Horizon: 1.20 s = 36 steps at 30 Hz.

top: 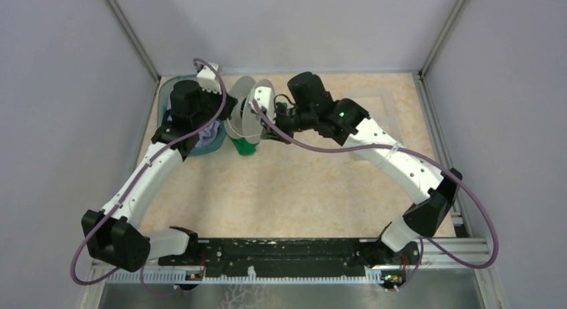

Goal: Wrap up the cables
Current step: Wrap the cable around the cable reel.

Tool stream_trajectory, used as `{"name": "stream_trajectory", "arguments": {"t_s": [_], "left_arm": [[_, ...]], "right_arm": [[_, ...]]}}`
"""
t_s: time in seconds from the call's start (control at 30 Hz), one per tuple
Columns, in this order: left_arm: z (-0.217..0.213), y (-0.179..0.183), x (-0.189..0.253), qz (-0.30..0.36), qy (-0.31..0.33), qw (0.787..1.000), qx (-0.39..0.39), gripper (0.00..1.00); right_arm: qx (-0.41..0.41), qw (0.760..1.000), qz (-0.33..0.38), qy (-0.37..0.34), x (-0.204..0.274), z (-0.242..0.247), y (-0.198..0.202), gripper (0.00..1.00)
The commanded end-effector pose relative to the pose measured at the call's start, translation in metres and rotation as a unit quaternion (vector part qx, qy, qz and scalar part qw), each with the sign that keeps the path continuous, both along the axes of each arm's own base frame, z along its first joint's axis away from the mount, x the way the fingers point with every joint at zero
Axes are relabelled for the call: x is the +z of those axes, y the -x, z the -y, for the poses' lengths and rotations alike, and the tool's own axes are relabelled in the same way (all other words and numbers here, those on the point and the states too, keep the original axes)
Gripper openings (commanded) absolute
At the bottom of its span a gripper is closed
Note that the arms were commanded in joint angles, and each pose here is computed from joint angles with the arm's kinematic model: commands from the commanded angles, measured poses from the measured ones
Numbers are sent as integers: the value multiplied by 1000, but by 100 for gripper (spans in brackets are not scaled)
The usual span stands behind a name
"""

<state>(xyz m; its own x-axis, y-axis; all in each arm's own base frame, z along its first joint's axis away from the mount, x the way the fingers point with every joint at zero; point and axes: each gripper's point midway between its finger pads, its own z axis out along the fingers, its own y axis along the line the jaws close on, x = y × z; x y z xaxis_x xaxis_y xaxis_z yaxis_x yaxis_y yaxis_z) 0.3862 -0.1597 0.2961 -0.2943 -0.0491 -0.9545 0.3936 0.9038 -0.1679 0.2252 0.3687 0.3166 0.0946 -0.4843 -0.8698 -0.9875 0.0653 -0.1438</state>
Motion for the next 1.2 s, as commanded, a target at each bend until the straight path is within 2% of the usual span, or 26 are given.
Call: {"name": "stream_trajectory", "arguments": {"t_s": [0.0, 0.3, 0.73, 0.93, 1.17], "left_arm": [[5, 8, 25, 60, -13, 998, -21, 0], [14, 21, -2, 63, -58, 994, -65, 0], [25, 39, -13, 60, -65, 989, -119, 0], [32, 58, -9, 70, -72, 981, -168, 0], [33, 77, -8, 75, -70, 976, -195, 0]], "right_arm": [[-67, 995, 39, -56, 54, 23, -25, 0], [-148, 983, 65, -83, 83, 49, -59, 0], [-199, 969, 104, -104, 111, 81, -79, 0], [-256, 954, 113, -110, 116, 104, -107, 0], [-304, 941, 113, -97, 95, 128, -142, 0]]}}
